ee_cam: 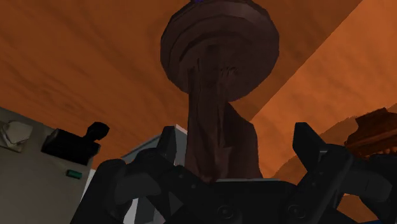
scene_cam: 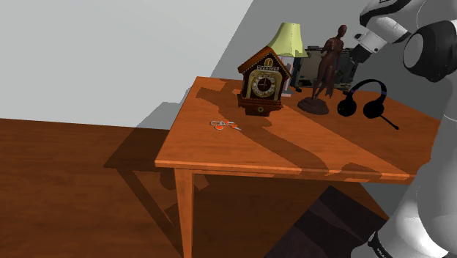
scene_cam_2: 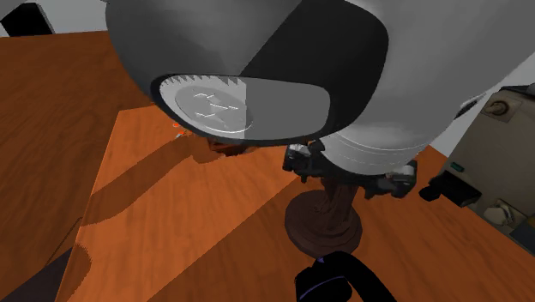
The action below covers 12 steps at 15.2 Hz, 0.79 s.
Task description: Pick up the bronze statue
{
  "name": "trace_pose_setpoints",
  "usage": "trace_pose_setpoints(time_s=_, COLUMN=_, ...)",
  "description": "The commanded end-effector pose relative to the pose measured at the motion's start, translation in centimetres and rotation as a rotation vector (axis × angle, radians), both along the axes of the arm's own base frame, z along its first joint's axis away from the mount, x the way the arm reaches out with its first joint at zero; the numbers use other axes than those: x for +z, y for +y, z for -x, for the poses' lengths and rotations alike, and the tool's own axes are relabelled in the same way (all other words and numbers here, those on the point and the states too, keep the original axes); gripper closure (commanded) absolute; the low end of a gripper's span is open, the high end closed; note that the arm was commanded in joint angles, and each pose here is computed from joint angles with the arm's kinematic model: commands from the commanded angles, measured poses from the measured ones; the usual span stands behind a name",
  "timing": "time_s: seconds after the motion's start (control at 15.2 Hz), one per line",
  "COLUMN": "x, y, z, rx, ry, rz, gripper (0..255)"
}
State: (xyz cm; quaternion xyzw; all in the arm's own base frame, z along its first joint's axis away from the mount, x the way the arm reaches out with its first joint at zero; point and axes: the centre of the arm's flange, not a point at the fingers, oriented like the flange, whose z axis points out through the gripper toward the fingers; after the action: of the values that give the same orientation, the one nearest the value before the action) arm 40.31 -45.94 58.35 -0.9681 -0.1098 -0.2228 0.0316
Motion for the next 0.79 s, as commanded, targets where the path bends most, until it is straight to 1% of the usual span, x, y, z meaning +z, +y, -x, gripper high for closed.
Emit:
trace_pose_setpoints(time_s=0.0, x=-0.4, y=-2.0, z=-0.9, rx=0.025, ry=-0.027, rz=-0.007, gripper=0)
trace_pose_setpoints(time_s=0.46, x=-4.1, y=-2.0, z=-0.9, rx=0.025, ry=-0.027, rz=-0.007, gripper=0)
trace_pose_setpoints(time_s=0.59, x=-4.4, y=-2.0, z=-0.9, rx=0.025, ry=-0.027, rz=-0.007, gripper=0)
trace_pose_setpoints(time_s=0.66, x=-4.3, y=-1.9, z=-0.9, rx=0.025, ry=-0.027, rz=-0.007, gripper=255)
trace_pose_setpoints(time_s=0.73, x=-4.3, y=-2.0, z=-0.9, rx=0.025, ry=-0.027, rz=-0.007, gripper=255)
